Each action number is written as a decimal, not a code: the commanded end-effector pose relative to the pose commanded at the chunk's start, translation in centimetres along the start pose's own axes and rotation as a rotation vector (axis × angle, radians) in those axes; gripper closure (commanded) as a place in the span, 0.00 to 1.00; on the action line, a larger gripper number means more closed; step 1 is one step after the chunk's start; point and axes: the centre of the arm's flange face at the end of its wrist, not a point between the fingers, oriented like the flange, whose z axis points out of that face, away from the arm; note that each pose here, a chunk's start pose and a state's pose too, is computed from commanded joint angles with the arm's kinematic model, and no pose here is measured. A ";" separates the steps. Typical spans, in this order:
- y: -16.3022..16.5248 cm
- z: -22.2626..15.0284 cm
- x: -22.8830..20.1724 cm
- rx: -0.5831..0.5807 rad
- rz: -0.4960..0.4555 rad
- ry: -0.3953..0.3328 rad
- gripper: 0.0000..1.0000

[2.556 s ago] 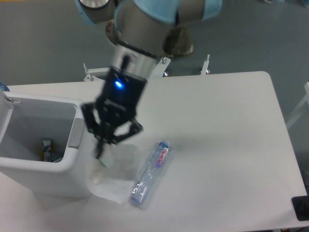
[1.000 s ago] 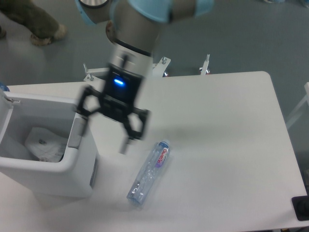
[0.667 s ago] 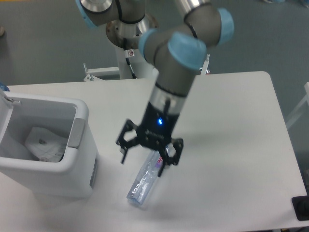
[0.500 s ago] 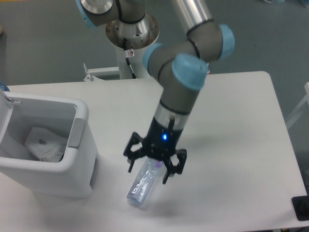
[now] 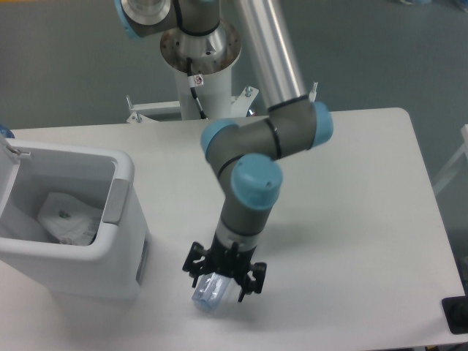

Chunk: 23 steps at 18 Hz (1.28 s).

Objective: Place the trash in the trash can
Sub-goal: 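Close the gripper on the bottle's cap end and lift it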

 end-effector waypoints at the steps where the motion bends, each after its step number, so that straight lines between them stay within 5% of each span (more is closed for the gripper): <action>1: -0.3 0.5 0.1 -0.021 0.006 -0.012 0.00; 14: -0.7 4.4 1.3 -0.139 0.032 -0.032 0.00; 19: -0.6 4.3 1.5 -0.142 0.032 -0.026 0.50; 23: -0.8 3.5 1.4 -0.131 0.032 -0.031 0.63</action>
